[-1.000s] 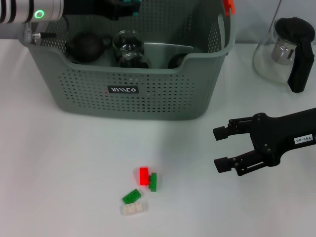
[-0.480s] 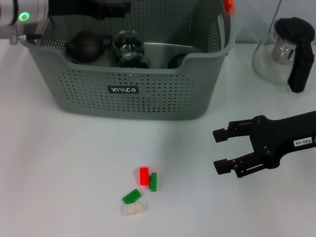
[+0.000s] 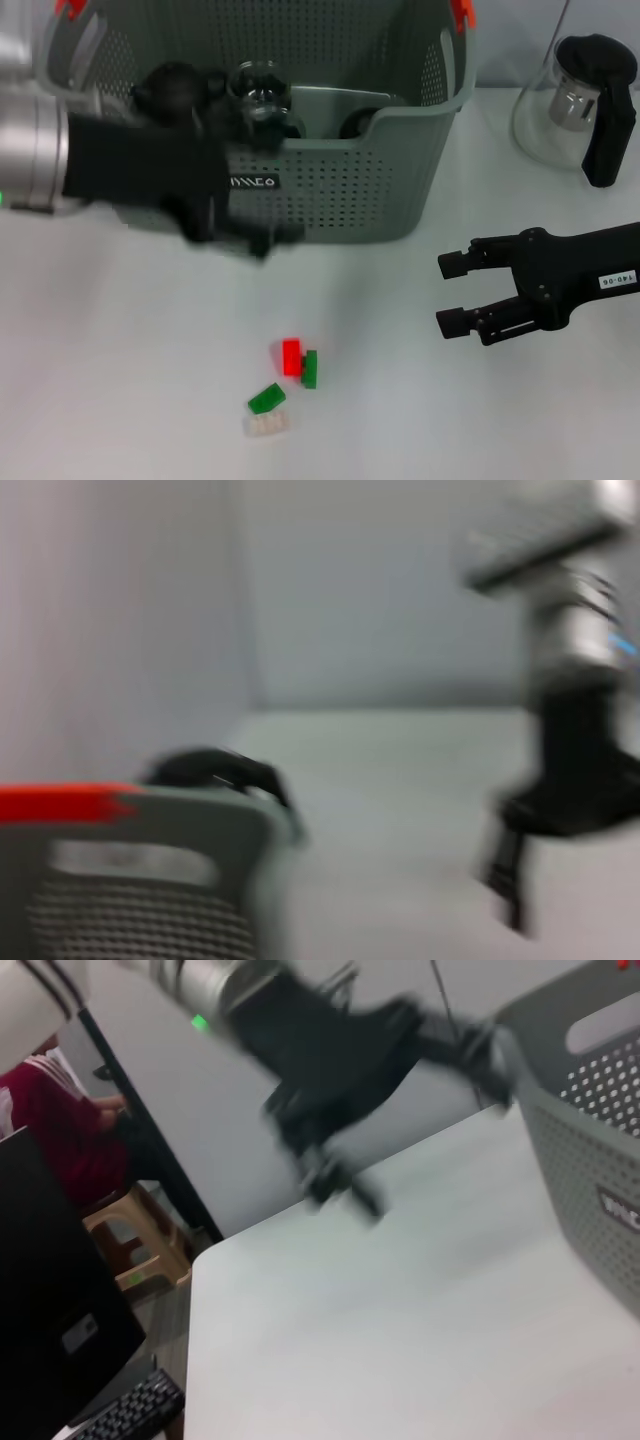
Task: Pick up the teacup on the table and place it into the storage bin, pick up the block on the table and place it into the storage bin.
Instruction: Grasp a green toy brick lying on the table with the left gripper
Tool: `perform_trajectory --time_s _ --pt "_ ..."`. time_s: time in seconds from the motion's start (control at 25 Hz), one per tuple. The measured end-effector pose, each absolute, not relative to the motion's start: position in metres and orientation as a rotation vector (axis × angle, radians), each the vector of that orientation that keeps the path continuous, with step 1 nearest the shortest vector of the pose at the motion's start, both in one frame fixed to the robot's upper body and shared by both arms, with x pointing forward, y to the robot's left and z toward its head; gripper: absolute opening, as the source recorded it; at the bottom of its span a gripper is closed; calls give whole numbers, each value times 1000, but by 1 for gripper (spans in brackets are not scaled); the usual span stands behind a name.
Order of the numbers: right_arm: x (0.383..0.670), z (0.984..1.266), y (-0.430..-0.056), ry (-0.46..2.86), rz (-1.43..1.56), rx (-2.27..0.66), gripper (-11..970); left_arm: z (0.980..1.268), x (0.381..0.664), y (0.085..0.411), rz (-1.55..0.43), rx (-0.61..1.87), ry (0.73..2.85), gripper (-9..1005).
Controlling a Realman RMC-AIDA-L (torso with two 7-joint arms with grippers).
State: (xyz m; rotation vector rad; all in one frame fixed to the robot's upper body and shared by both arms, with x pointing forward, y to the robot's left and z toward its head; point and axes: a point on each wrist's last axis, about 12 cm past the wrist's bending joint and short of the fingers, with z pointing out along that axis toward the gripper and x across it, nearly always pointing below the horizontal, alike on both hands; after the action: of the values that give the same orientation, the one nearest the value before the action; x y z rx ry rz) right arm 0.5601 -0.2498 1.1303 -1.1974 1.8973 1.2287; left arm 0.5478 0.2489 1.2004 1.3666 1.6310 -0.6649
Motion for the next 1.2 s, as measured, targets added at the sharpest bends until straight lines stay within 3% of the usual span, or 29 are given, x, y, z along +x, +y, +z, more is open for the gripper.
perform_trajectory --time_s 0.28,0.88,0.96,1.2 --pt "560 1129 -251 1895 1229 -1150 942 1184 529 234 -689 1568 1673 937" --pt "565 1129 -251 1921 1218 -1097 944 1150 550 175 -391 1890 1814 936" --pt "565 1130 -252 1928 1216 -1091 944 1142 551 156 -318 1968 1826 936" --pt "566 1131 -254 1938 1213 -1084 944 1131 551 142 -239 2039 1846 935"
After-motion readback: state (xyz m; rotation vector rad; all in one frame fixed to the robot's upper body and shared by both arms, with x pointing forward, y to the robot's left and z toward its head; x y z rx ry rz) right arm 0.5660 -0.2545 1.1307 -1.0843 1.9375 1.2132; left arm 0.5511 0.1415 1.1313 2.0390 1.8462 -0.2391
